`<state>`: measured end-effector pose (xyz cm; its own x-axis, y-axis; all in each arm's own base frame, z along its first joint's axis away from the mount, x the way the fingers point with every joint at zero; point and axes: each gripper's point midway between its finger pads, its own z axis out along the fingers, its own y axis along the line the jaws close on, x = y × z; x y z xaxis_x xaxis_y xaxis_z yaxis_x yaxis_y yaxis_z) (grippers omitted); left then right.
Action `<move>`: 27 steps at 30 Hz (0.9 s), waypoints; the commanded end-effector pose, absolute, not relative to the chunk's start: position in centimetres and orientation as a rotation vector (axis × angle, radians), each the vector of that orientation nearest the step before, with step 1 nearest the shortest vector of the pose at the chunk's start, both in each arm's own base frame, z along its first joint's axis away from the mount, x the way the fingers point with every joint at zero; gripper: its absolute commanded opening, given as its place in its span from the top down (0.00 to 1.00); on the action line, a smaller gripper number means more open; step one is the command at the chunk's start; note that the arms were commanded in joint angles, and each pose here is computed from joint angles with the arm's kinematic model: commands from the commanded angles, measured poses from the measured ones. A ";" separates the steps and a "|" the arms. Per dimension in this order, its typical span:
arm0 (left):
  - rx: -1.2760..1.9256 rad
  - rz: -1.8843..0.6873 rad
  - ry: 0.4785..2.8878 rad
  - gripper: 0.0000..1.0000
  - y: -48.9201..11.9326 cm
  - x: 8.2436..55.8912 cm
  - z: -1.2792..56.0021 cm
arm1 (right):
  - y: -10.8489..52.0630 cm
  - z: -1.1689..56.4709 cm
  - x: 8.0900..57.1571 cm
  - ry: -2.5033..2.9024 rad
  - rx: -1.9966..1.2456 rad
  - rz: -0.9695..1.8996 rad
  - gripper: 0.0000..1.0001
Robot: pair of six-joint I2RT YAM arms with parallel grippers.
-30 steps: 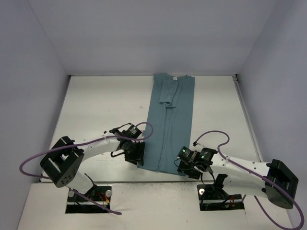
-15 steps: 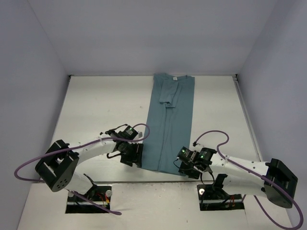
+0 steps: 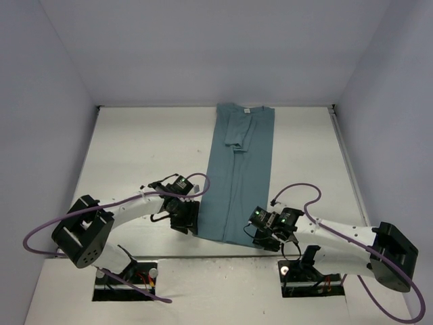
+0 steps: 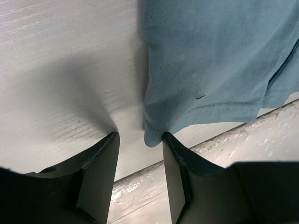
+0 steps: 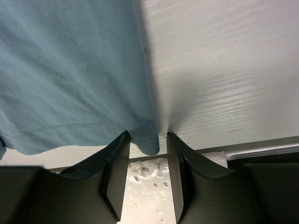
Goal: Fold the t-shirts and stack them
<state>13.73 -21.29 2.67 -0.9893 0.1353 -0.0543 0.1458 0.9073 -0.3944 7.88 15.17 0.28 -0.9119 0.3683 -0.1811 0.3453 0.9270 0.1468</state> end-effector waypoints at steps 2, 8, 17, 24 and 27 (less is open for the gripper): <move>0.216 -0.688 3.014 0.66 -22.5 14.0 2.7 | 14.3 -0.6 8.3 2.851 0.530 0.088 0.69; 0.206 -0.706 3.027 0.73 -23.0 13.4 1.9 | 14.6 -0.8 8.5 2.851 0.522 0.092 0.78; 0.206 -0.741 3.049 1.00 -23.5 12.7 1.6 | 15.0 -0.6 8.5 2.852 0.492 0.102 1.00; 0.186 -0.757 3.030 1.00 -22.3 11.4 3.7 | 16.9 0.5 7.8 2.865 0.394 0.137 1.00; 0.175 -0.743 3.042 1.00 -21.4 10.5 3.9 | 17.9 1.0 7.4 2.862 0.369 0.133 1.00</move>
